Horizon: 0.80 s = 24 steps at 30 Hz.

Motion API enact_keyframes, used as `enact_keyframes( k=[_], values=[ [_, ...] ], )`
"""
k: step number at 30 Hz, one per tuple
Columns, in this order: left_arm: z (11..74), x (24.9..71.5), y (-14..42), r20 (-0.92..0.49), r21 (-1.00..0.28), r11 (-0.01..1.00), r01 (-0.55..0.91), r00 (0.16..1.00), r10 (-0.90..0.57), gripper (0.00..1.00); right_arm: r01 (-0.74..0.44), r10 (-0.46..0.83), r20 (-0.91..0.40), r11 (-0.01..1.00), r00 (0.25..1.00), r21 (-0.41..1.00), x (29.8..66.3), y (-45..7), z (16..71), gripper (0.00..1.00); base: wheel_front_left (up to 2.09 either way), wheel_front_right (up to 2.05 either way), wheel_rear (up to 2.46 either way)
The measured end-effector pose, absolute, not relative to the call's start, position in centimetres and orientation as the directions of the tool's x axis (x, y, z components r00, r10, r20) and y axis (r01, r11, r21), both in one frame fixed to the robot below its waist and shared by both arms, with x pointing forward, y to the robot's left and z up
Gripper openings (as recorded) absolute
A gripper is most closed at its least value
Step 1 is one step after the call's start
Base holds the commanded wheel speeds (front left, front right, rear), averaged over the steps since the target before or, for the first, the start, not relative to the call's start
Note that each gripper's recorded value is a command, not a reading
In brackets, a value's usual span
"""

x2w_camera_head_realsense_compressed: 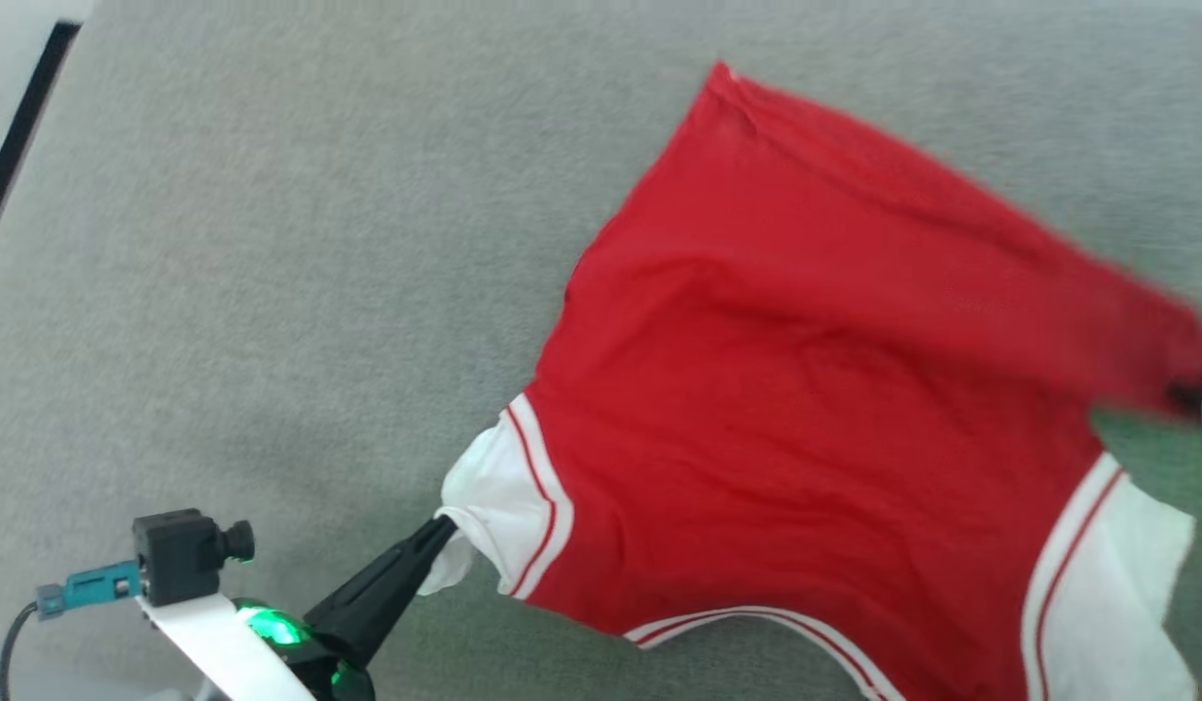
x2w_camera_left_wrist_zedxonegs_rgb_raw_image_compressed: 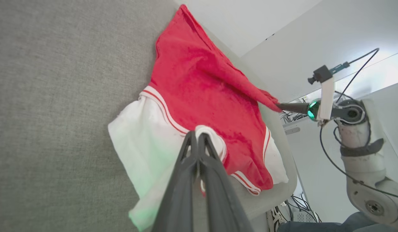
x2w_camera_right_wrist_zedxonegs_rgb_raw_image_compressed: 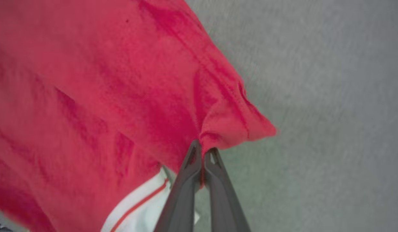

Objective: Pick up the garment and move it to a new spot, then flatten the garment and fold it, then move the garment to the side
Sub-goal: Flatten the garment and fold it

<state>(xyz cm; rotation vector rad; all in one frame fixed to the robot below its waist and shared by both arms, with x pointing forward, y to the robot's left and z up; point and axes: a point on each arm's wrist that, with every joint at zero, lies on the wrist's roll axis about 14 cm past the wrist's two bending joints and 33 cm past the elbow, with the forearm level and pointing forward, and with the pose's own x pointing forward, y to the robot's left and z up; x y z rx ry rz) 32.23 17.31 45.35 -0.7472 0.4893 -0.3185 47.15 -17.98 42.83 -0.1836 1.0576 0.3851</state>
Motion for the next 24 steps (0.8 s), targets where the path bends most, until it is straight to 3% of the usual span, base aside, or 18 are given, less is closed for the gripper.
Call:
enact_keyframes(
  k=[4,5,11,14,17,19,20,22,24],
  values=[
    [45.4,32.5,17.5,-0.3,-0.708,0.698,0.109,0.848,-0.437,0.0,-0.407,0.249,-0.922,0.906,0.296,0.114,39.4,-18.1,41.2,0.0,0.0,0.0,0.0],
    [45.4,32.5,17.5,-0.3,-0.708,0.698,0.109,0.848,-0.437,0.0,-0.407,0.249,-0.922,0.906,0.296,0.114,39.4,-18.1,41.2,0.0,0.0,0.0,0.0],
    [45.3,32.8,17.3,-0.287,-0.726,0.68,0.1,0.855,-0.431,0.0,-0.405,0.309,-0.943,0.883,0.12,0.238,30.0,-16.0,39.2,0.0,0.0,0.0,0.0],
    [45.4,33.1,17.2,-0.28,-0.729,0.676,0.107,0.855,-0.436,0.0,-0.407,0.339,-0.938,0.87,0.079,0.28,27.9,-14.8,38.6,0.0,0.0,0.0,0.0],
    [45.3,33.1,17.1,-0.284,-0.73,0.676,0.105,0.852,-0.44,0.0,-0.407,0.362,-0.925,0.867,0.114,0.289,27.9,-14.2,38.6,0.01,0.0,0.0,0.0],
    [45.3,33.1,17.0,-0.281,-0.73,0.675,0.109,0.852,-0.441,0.0,-0.403,0.369,-0.91,0.874,0.191,0.27,29.3,-14.3,39.1,0.94,0.0,0.0,0.0],
    [45.3,33.1,17.1,-0.281,-0.73,0.675,0.109,0.852,-0.441,0.0,-0.401,0.374,-0.902,0.876,0.217,0.267,30.0,-14.3,39.4,1.0,0.0,0.0,0.0],
    [45.3,33.1,17.1,-0.284,-0.73,0.675,0.105,0.852,-0.44,0.0,-0.406,0.405,-0.882,0.868,0.242,0.287,30.7,-13.9,40.5,1.0,0.0,0.0,0.0],
    [45.3,33.2,17.0,-0.281,-0.733,0.672,0.105,0.853,-0.44,0.0,-0.425,0.43,-0.842,0.862,0.327,0.275,33.0,-13.9,42.9,1.0,0.0,0.0,0.0]
  ],
)
